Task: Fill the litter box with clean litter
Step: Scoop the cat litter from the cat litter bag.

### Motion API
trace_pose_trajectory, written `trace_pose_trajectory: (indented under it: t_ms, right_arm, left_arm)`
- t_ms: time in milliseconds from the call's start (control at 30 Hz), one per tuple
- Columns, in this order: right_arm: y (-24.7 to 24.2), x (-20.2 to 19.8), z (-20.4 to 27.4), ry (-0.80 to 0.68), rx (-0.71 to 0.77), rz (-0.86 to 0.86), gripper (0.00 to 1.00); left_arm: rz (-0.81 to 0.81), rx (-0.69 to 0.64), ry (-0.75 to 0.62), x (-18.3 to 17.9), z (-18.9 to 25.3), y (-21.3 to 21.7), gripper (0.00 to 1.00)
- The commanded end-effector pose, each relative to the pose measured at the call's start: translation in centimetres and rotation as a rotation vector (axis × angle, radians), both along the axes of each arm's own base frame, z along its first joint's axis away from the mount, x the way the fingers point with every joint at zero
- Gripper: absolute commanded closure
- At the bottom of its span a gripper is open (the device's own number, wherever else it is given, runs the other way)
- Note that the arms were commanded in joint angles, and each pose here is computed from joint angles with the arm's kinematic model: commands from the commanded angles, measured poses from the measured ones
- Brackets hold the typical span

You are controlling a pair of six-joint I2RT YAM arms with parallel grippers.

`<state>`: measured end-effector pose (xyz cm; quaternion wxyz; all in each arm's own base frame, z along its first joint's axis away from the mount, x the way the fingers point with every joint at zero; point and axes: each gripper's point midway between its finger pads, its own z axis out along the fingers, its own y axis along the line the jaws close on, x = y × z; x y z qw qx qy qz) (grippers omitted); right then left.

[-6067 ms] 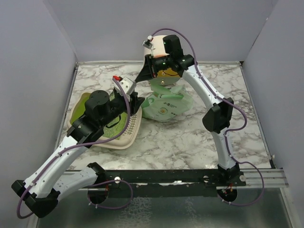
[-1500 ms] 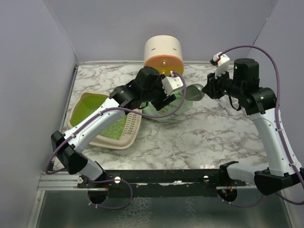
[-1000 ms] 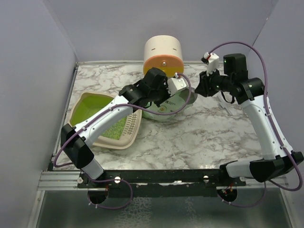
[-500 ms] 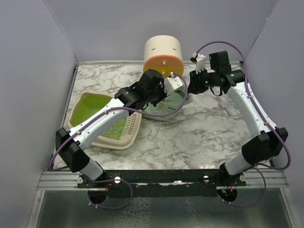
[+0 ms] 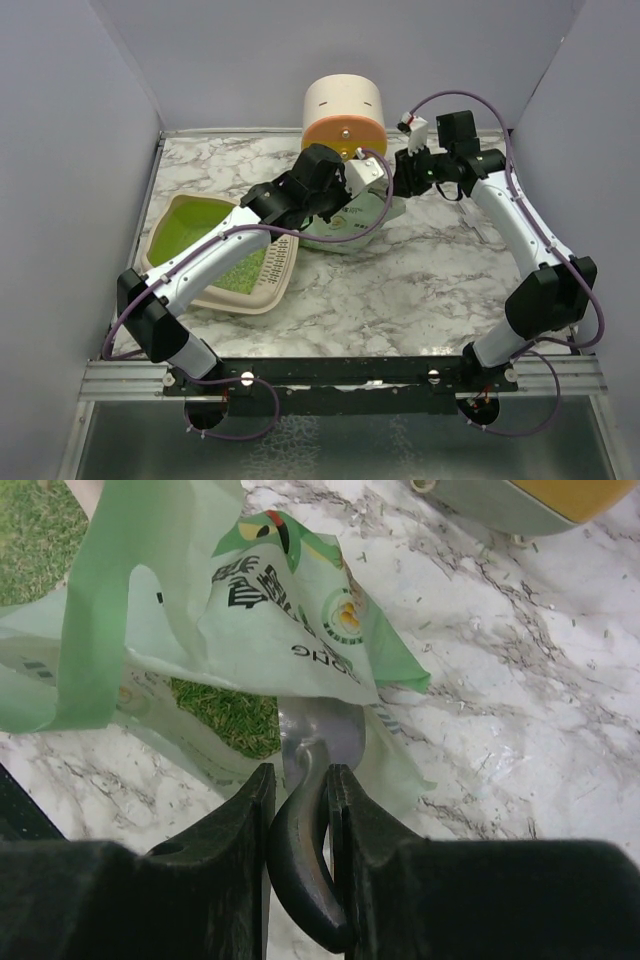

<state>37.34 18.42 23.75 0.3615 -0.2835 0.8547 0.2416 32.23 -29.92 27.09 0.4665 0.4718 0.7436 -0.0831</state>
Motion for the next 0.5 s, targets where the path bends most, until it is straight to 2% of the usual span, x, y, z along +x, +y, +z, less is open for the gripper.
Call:
trace_pose_trajectory:
  t_ms: [0,333,467]
  right_arm:
    - [1.7,1.2,-1.6,0.012,0.052,0.046,0.99]
    - [2.2,0.0,-4.6,0.108,0.063,0.086,0.99]
    - [1.5,-0.7,-4.4,0.096,0.036,0.070,0.99]
  left_arm:
    - [0.005,-0.139,-0.101,0.7,5.7,-1.1,1.00]
    - [-0.006,-0.146,-0.097,1.2,5.9,-2.0,1.00]
    - [-0.013,-0.146,-0.101,1.5,6.1,-2.4,1.00]
